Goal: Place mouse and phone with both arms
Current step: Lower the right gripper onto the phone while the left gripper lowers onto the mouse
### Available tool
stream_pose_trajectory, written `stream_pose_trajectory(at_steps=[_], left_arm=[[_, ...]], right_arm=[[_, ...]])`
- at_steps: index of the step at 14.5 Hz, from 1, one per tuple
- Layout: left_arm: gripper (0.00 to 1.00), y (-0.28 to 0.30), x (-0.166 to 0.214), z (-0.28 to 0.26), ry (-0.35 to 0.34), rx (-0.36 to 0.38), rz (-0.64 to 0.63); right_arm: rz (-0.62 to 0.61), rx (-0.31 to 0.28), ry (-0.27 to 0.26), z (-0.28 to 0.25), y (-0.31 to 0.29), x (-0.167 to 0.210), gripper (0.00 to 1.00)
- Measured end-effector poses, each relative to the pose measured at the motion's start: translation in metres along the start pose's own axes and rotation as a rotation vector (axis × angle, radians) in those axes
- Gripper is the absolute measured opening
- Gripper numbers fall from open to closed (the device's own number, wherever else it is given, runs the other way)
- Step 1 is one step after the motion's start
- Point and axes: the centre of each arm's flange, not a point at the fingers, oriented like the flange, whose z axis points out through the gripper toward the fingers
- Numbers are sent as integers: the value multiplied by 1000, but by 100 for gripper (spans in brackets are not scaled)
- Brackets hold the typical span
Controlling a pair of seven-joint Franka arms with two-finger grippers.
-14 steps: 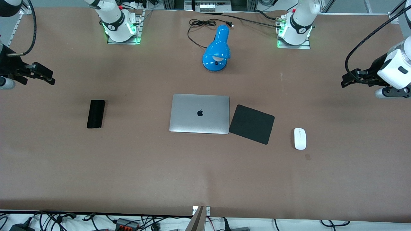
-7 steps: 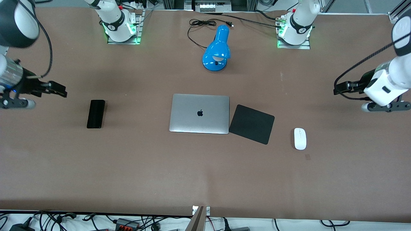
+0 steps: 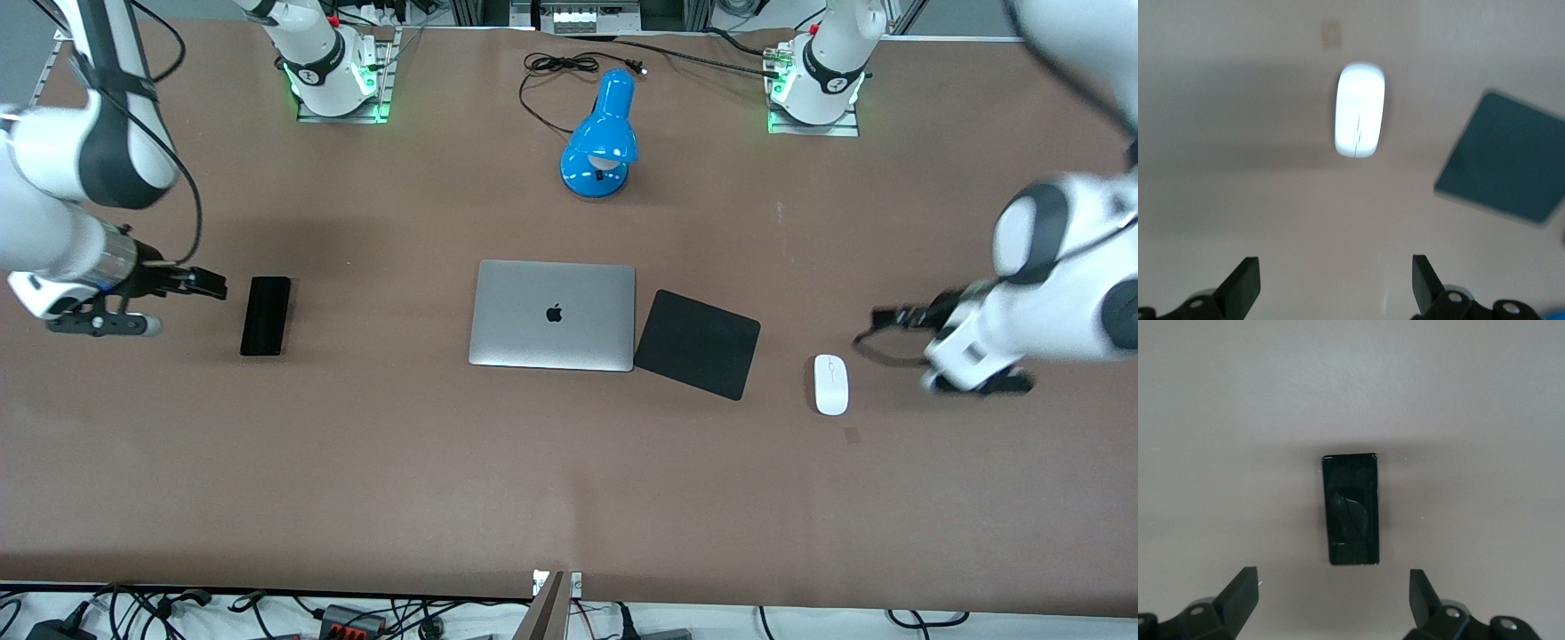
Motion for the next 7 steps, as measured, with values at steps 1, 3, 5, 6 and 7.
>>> stream_pose_trajectory(at_steps=[1, 3, 5, 6, 7], left_arm=[[100, 4, 18, 23, 28, 17, 12], [100, 9, 41, 60, 68, 41, 32], [100, 9, 52, 79, 86, 47, 38], [100, 10, 55, 86, 92, 47, 42], [100, 11, 57, 94, 101, 47, 49]], right_arm=[[4, 0, -11, 21, 2, -2, 100], [4, 0, -30, 54, 2, 0, 100], [2, -2, -36, 81, 1, 5, 100], [1, -3, -41, 96, 1, 8, 100], [2, -4, -50, 112, 1, 10, 100]])
